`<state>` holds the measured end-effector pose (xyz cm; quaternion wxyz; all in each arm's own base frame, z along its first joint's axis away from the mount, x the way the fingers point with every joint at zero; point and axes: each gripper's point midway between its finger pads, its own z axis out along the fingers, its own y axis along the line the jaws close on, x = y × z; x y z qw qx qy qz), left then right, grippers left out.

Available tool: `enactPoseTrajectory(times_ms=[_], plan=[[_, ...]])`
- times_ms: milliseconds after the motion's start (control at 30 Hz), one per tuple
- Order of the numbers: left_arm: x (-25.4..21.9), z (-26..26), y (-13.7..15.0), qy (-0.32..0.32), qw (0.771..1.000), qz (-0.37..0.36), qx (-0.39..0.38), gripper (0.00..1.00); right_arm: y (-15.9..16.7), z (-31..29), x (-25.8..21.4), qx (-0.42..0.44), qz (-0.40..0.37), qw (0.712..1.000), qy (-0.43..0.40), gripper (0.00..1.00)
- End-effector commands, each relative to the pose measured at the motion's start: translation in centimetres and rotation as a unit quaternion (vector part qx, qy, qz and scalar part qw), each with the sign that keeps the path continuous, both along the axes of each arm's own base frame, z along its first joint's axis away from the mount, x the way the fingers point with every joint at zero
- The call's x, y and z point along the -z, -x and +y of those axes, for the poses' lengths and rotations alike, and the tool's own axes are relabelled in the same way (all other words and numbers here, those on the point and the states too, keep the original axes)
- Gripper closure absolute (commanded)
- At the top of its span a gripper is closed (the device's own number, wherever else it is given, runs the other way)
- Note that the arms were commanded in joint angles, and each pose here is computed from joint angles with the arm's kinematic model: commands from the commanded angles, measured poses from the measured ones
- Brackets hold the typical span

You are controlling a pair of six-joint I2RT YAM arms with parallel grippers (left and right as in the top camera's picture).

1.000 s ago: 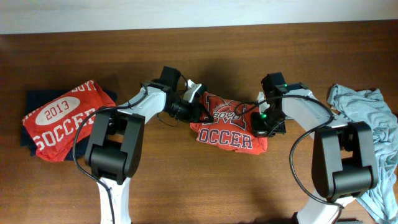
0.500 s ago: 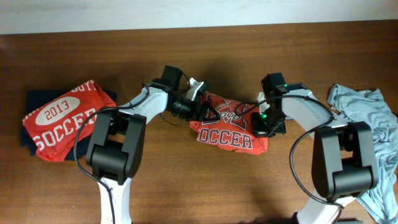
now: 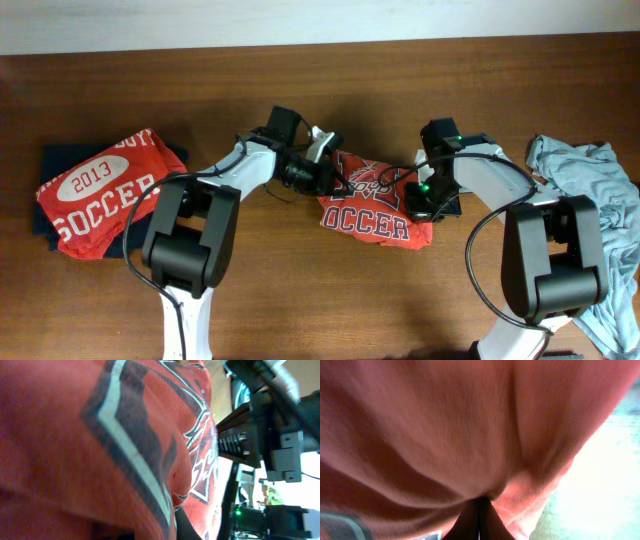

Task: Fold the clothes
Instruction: 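Release the right gripper and carry the shirt left with the left gripper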

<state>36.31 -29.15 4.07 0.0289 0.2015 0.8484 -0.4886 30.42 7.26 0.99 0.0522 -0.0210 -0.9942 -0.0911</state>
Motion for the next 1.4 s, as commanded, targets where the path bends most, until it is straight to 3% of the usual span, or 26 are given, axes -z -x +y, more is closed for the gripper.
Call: enactPoseTrajectory(times_ms=[0, 200, 333, 600, 933, 1167, 1367], plan=[[-1.3, 1.3, -0.8, 0.052, 0.998, 0.019, -0.01, 1.0, 0.5, -0.5, -0.6, 0.008, 0.01, 1.0, 0.008, 0.96], [-3.7, 5.1, -2.8, 0.061, 0.996, 0.018, -0.057, 0.99, -1.7, -1.3, -7.3, 0.021, -0.078, 0.997, -0.002, 0.96], [-7.4, 7.7, -3.7, 0.067, 0.994, -0.019, -0.082, 0.99, -3.1, -1.4, -12.6, 0.025, -0.156, 0.987, -0.01, 0.93], [-14.2, 13.0, -3.8, -0.024, 0.981, -0.11, -0.155, 1.0, -3.8, -1.3, -16.2, 0.025, -0.206, 0.978, -0.015, 0.9], [-22.4, 22.3, -3.6, -0.069, 0.932, -0.216, -0.283, 0.99, -3.5, -1.3, -16.2, 0.024, -0.201, 0.979, -0.015, 0.9], [-21.9, 31.6, -3.3, -0.1, 0.897, -0.198, -0.381, 1.0, -3.2, -1.3, -16.0, 0.024, -0.194, 0.981, -0.014, 0.9], [-20.6, 41.1, -0.3, -0.145, 0.851, -0.161, -0.479, 0.99, -3.2, -1.3, -16.0, 0.024, -0.194, 0.981, -0.014, 0.91]])
